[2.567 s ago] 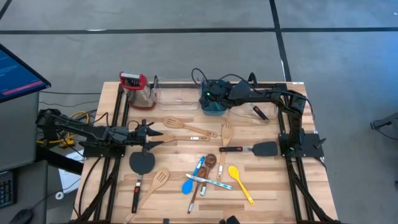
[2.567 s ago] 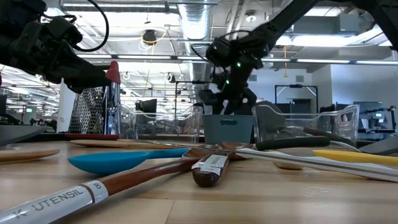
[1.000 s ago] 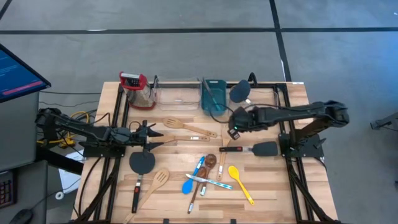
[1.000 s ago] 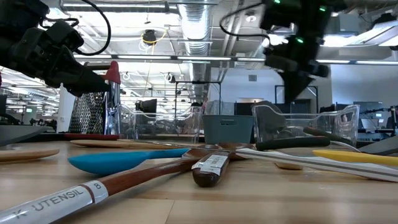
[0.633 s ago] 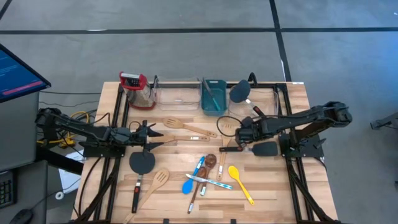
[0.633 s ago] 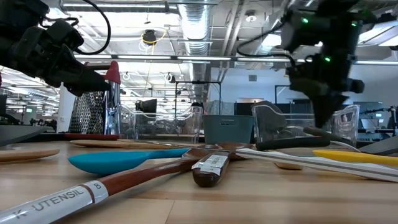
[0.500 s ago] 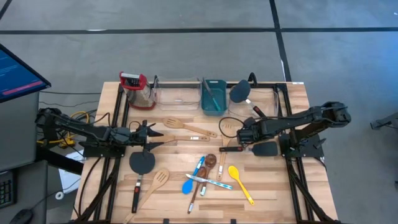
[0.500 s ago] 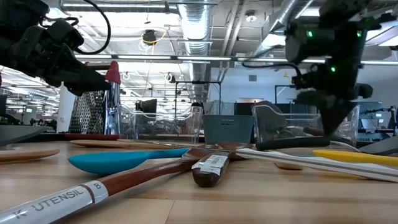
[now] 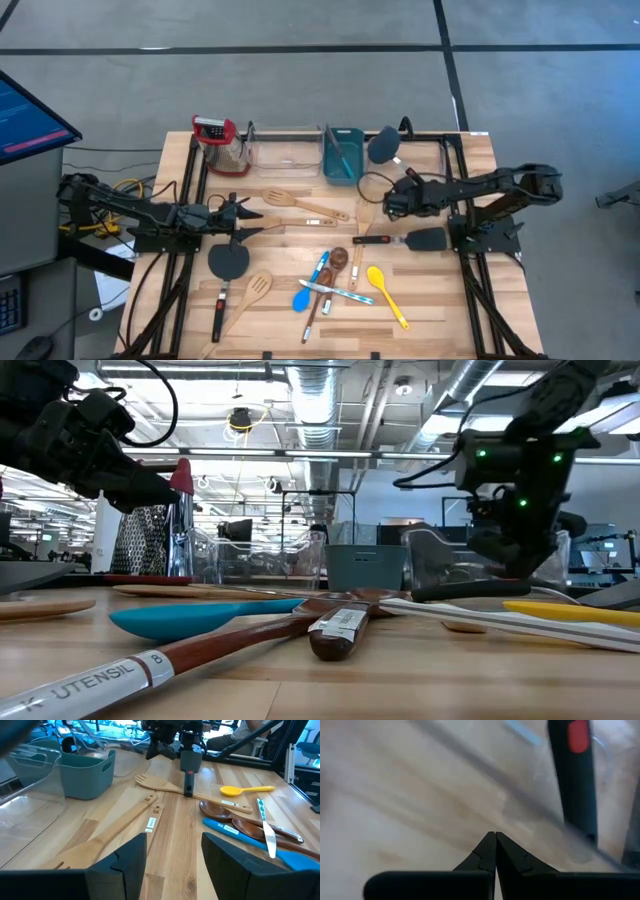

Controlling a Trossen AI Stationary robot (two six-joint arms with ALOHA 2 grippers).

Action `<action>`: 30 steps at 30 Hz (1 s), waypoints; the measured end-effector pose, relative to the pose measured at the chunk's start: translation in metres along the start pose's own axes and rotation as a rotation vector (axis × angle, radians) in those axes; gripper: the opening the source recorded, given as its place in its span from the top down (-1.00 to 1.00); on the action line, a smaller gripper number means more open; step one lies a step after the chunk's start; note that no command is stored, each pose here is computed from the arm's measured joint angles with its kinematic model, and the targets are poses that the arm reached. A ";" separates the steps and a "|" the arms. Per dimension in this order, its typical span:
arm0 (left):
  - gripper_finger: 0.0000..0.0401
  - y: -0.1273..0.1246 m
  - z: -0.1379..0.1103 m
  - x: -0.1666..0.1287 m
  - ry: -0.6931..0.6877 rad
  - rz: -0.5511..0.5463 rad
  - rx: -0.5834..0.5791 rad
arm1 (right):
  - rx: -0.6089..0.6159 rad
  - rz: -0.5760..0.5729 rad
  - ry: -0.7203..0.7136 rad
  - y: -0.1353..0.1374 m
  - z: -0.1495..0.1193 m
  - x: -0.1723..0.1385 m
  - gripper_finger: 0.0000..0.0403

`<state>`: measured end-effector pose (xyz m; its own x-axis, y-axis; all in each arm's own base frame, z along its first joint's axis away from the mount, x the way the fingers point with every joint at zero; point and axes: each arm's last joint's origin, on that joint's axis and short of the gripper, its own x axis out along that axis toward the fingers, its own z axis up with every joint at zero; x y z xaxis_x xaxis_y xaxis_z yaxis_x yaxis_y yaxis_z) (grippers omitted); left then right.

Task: Pick & Place Kitchen Items
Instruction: Adjust the right transparent bin, then put the black spatula into the right transparent bin

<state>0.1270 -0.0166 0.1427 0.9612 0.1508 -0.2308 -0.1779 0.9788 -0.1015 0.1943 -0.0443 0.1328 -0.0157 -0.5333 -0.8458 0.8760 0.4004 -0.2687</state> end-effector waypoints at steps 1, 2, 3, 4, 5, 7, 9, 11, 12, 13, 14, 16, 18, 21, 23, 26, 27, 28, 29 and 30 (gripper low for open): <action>0.12 0.000 0.000 0.000 0.000 0.001 0.000 | 0.006 -0.013 -0.004 -0.002 0.003 0.002 1.00; 0.12 0.000 0.000 0.000 0.000 0.002 0.000 | 0.009 -0.028 -0.004 -0.005 0.005 0.004 1.00; 0.12 0.000 0.000 0.000 -0.001 0.003 0.000 | 0.012 -0.044 -0.004 -0.008 0.007 0.006 1.00; 0.12 0.000 0.000 0.000 -0.001 0.003 0.000 | 0.018 -0.056 -0.002 -0.010 0.009 0.008 1.00; 0.12 0.000 0.000 0.000 -0.001 0.003 0.000 | 0.026 -0.069 -0.003 -0.012 0.012 0.010 1.00; 0.12 0.000 0.000 0.000 -0.001 0.002 0.000 | 0.032 -0.080 -0.004 -0.016 0.016 0.013 1.00; 0.12 0.000 0.000 0.000 -0.001 0.002 0.000 | 0.036 -0.072 -0.016 -0.018 0.021 0.016 1.00; 0.12 0.000 0.000 0.000 -0.001 0.002 0.000 | 0.038 -0.045 -0.043 -0.017 0.028 0.019 1.00; 0.12 0.000 0.000 0.000 -0.001 0.002 0.000 | 0.041 -0.022 -0.053 -0.017 0.031 0.020 1.00; 0.12 0.000 0.000 0.000 -0.001 0.002 0.000 | 0.041 0.005 -0.058 -0.016 0.035 0.021 1.00; 0.12 0.000 0.000 0.000 -0.001 0.002 0.000 | 0.041 0.031 -0.062 -0.016 0.038 0.022 1.00; 0.12 0.000 0.000 0.000 -0.001 0.002 0.000 | 0.047 0.060 -0.079 -0.016 0.042 0.024 1.00; 0.12 0.000 0.000 0.000 -0.001 0.002 0.000 | 0.055 0.061 -0.084 -0.017 0.045 0.025 1.00; 0.12 0.000 0.000 0.000 -0.001 0.002 0.000 | 0.058 0.055 -0.070 -0.020 0.045 0.026 1.00; 0.12 0.000 0.000 0.000 -0.001 0.002 0.000 | 0.043 0.076 -0.041 -0.020 0.044 0.027 1.00; 0.12 0.000 0.000 0.000 -0.001 0.001 0.000 | 0.001 0.143 0.031 -0.019 0.039 0.024 1.00; 0.12 0.000 0.000 0.000 -0.001 0.001 0.000 | -0.006 0.170 0.051 -0.019 0.038 0.021 1.00; 0.12 0.000 0.000 0.000 -0.001 0.001 0.000 | -0.011 0.201 0.062 -0.019 0.037 0.018 1.00; 0.12 0.000 0.000 0.000 -0.001 0.001 0.000 | -0.016 0.228 0.069 -0.019 0.036 0.014 1.00; 0.12 0.000 0.000 0.000 -0.001 0.001 0.000 | -0.023 0.249 0.066 -0.019 0.035 0.010 1.00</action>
<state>0.1270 -0.0165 0.1428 0.9612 0.1523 -0.2300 -0.1792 0.9786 -0.1012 0.1942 -0.0832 0.1460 0.1668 -0.3663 -0.9154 0.8456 0.5306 -0.0583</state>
